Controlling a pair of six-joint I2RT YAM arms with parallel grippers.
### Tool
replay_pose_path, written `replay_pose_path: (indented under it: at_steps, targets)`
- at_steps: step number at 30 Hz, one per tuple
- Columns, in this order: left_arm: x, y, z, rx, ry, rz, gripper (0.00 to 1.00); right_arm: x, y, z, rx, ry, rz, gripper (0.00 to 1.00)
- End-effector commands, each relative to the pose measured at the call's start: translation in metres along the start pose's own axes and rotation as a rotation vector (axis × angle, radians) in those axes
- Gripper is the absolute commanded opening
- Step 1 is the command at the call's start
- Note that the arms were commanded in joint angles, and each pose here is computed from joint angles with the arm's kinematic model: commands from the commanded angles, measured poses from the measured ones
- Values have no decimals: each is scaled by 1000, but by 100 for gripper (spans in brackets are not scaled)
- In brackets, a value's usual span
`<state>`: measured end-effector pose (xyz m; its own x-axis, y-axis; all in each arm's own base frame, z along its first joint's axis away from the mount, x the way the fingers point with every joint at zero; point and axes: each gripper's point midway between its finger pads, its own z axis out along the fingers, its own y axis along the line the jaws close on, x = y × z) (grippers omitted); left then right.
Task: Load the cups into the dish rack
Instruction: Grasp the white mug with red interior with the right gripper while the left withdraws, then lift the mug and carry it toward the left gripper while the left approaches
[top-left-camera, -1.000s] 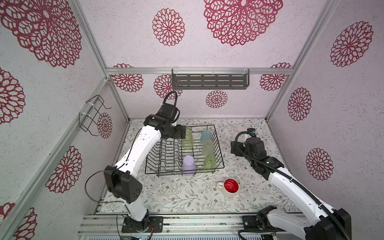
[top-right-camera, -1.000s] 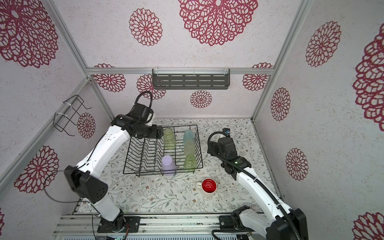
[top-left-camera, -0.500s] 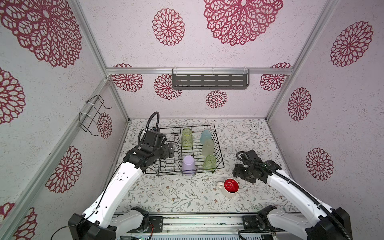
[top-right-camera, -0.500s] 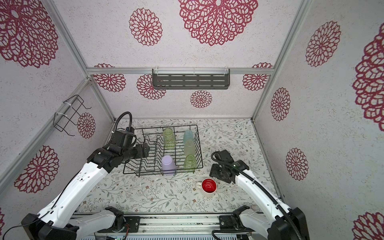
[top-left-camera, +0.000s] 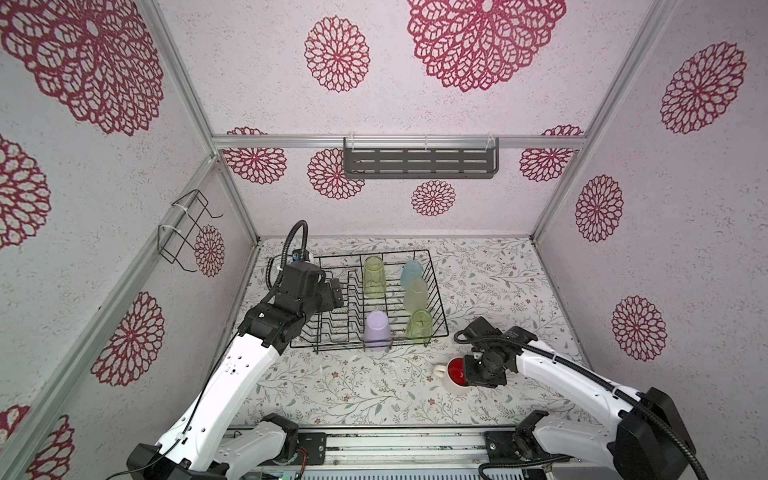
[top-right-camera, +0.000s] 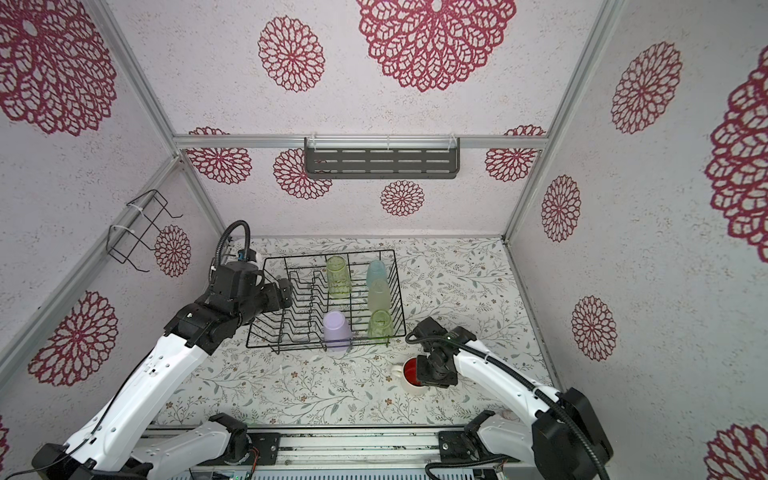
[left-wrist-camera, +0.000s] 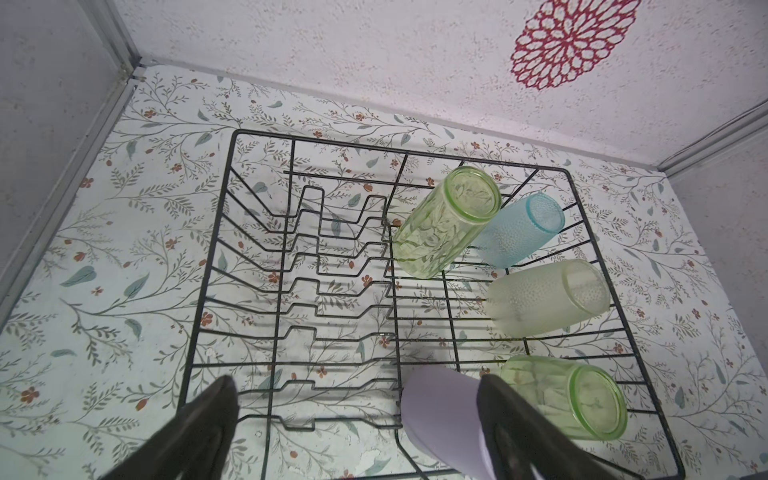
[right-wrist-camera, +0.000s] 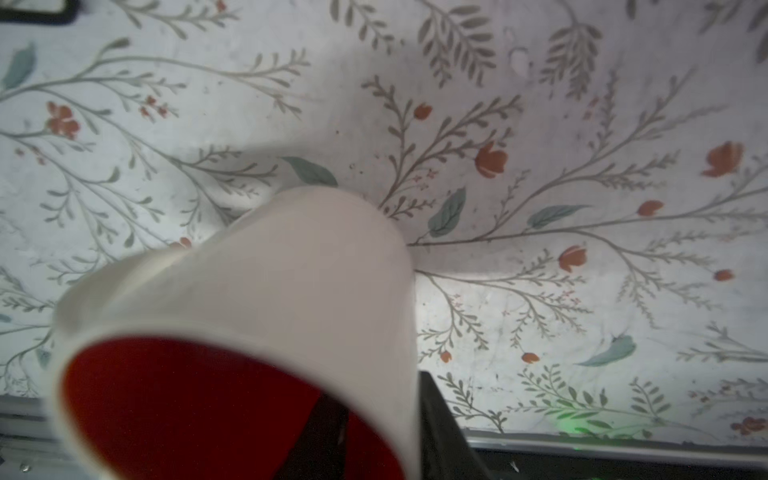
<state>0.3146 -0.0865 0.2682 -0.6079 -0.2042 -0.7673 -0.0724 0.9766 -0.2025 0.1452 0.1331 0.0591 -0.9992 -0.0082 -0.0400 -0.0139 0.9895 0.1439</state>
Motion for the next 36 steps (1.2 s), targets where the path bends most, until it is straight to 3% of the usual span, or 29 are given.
replay_pose_path:
  at_steps: [1,7,11,15,22,26,30,36]
  targets:
    - [-7,5,-15,4,-45,-25,96,4,29,-5,-80,4,-122,15]
    - [2,17,-29,6,-57,-59,97,9,47,8,-95,21,-196,0]
    - [5,27,-36,1,-66,-88,97,10,69,8,-132,10,-281,0]
    - [6,25,-39,34,-53,-103,97,4,100,-7,-252,-64,-328,0]
    - [5,12,-47,130,-49,-133,97,-18,138,-66,-506,-342,-391,0]
    - [2,-8,-56,259,-39,-153,97,-34,158,-107,-629,-523,-426,0]
    - [-3,-25,-64,352,-4,-178,97,-63,167,-148,-685,-761,-399,0]
    - [-5,-68,-69,596,94,-258,97,-97,172,-211,-748,-1102,-339,0]
